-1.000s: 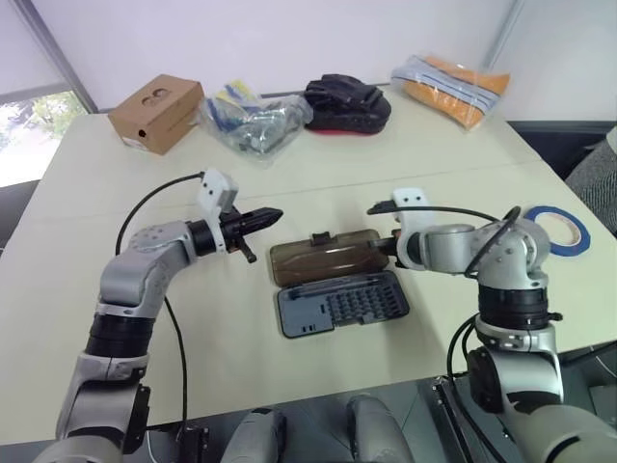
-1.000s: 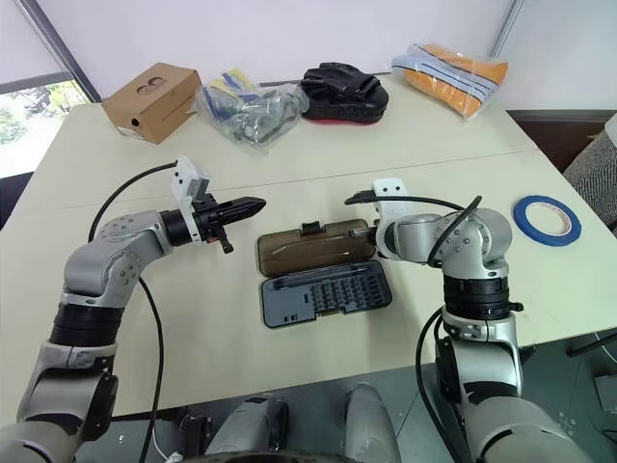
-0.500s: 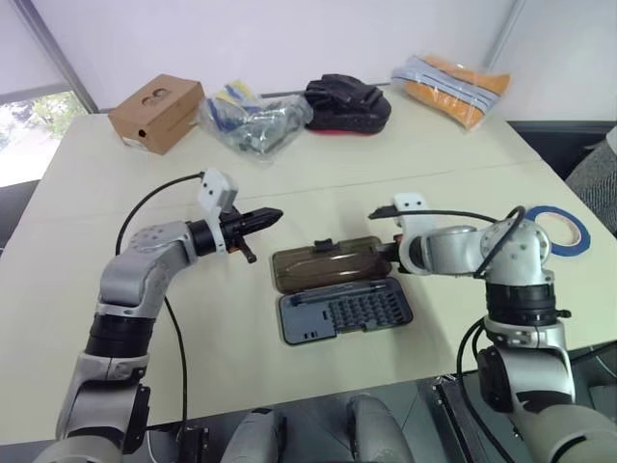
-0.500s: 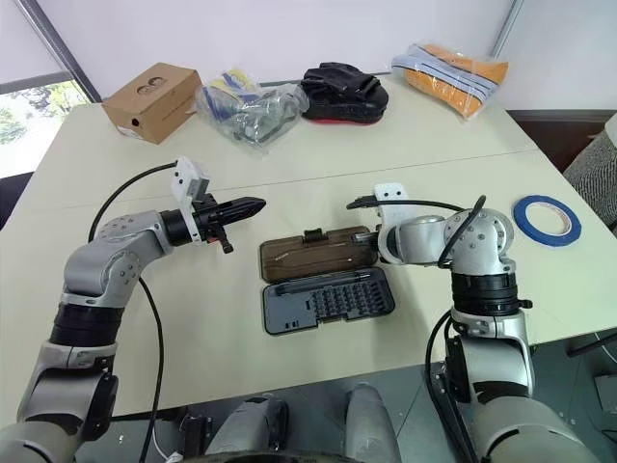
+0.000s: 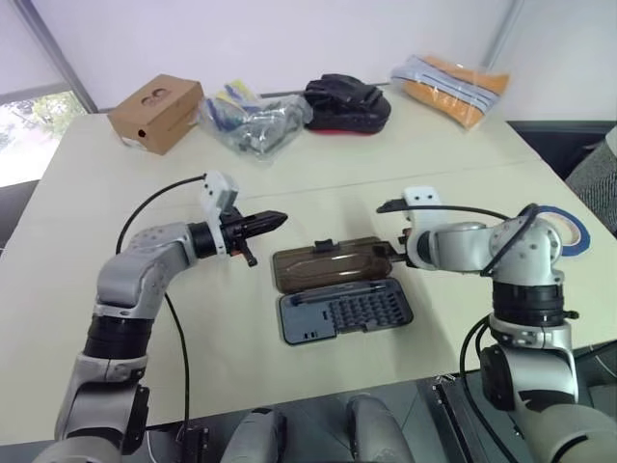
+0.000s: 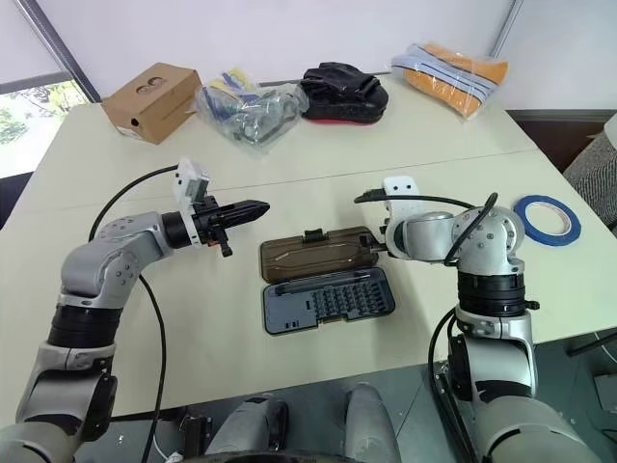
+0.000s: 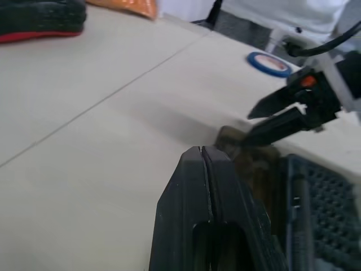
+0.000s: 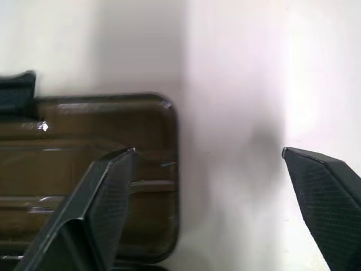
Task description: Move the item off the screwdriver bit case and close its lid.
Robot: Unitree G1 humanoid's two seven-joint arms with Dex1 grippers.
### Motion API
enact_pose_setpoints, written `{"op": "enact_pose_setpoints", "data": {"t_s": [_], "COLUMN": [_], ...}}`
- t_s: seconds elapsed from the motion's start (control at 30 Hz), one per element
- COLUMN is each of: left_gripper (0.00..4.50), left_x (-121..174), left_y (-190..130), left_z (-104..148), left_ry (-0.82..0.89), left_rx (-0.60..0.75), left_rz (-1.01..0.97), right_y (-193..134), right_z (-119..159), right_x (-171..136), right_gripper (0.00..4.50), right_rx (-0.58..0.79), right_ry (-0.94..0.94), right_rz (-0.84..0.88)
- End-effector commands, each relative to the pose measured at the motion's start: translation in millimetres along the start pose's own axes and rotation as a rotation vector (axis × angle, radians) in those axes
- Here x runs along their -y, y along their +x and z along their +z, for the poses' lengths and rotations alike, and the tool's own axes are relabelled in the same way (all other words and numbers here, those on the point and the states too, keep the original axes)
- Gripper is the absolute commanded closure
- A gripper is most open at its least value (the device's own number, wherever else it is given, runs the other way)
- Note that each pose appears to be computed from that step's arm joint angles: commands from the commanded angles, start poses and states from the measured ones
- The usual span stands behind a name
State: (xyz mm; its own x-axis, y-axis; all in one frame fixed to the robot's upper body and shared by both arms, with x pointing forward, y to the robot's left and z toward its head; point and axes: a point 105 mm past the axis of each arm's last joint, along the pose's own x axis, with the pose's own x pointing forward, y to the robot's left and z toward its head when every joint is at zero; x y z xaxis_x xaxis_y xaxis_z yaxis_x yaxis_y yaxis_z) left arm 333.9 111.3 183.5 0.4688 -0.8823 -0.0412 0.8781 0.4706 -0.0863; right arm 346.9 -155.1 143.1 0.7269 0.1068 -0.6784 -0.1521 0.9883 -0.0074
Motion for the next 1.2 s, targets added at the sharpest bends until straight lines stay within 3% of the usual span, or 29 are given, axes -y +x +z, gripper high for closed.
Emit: {"op": "enact_pose_setpoints", "data": {"t_s": [0.03,0.27,0.37,0.53,0.7,0.87,1.1,1.2], "left_gripper": [4.5,4.5,4.5,4.5,4.5,4.5,4.5,4.5], "left_x": [17.1,56.0,58.7,58.1,59.2,56.6,49.1,47.3], "left_y": [-10.2,-17.7,-19.8,-21.2,-21.8,-17.8,-9.1,-8.0], "left_z": [14.5,-15.1,-43.0,-67.9,-92.4,-108.5,-119.5,-122.7], "left_ry": [0.028,0.051,0.082,0.069,0.058,0.042,0.035,0.037], "left_rx": [0.017,-0.195,-0.299,-0.364,-0.408,-0.414,-0.396,-0.393], "left_rz": [-0.102,-0.37,-0.433,-0.477,-0.497,-0.483,-0.44,-0.429], "right_y": [-18.7,-29.9,-32.0,-29.2,-30.0,-36.1,-33.9,-19.3], "right_z": [29.4,51.7,64.4,72.6,75.9,75.4,42.9,40.2], "right_x": [-1.9,-7.4,-12.8,-11.9,-17.9,-31.9,-50.5,-49.1], "right_gripper": [0.05,0.05,0.05,0.05,0.05,0.05,0.05,0.05], "right_rx": [0.174,0.386,0.495,0.542,0.56,0.575,0.416,0.374], "right_ry": [-0.067,-0.306,-0.34,-0.399,-0.404,-0.548,-0.806,-0.808], "right_rz": [-0.007,-0.017,0.057,0.118,0.2,0.295,0.528,0.551]}}
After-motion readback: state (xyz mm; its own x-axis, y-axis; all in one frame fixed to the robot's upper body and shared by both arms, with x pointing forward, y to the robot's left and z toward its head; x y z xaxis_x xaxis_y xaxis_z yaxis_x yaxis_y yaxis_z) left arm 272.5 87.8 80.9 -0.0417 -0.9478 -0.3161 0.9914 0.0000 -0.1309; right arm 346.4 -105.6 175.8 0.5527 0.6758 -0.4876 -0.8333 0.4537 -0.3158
